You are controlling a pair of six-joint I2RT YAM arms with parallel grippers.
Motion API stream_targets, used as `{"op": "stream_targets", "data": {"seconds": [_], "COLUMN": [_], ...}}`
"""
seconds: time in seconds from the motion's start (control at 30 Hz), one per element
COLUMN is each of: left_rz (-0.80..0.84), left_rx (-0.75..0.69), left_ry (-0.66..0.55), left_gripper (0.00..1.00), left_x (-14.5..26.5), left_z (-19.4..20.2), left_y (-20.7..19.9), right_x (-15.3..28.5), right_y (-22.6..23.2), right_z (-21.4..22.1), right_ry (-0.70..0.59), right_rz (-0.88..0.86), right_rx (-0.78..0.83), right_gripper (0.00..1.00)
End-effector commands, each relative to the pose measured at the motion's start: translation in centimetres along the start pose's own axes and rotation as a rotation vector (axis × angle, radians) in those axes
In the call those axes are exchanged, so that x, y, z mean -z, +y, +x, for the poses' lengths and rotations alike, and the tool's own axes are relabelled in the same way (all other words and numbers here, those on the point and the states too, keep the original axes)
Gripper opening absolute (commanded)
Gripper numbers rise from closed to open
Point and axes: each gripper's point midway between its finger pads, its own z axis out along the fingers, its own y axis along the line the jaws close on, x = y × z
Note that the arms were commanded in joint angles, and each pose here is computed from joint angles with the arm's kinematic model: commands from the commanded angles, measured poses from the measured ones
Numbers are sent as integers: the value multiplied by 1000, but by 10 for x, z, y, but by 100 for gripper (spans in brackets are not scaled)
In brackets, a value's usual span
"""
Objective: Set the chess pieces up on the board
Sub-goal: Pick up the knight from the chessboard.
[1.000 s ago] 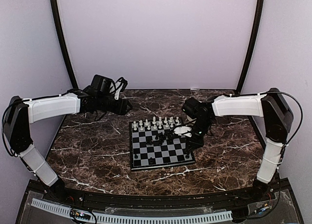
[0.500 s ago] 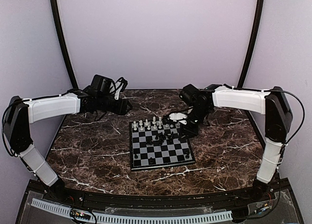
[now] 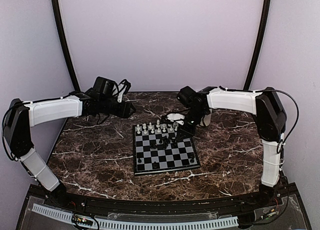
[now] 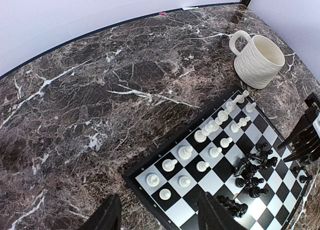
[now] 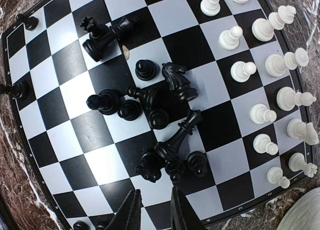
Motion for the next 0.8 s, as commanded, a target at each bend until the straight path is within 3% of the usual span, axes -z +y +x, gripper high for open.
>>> {"op": "stream_targets", "data": {"seconds": [0.0,0.77], "left_rz": [20,26], "left_rx": [-9,-8], "left_ry": [-25,-15], "left_gripper": [54,54], "left_x": [5,2], "left_z": [-14,-12], "left_y": [-5,-6], "right_x": [2,-16], "right_y": [-3,14], "right_z": [-11,-8], "right_ry": [-34,6], "right_rz": [-6,-90], "right_rx": [9,44], "right_gripper": [22,22]}}
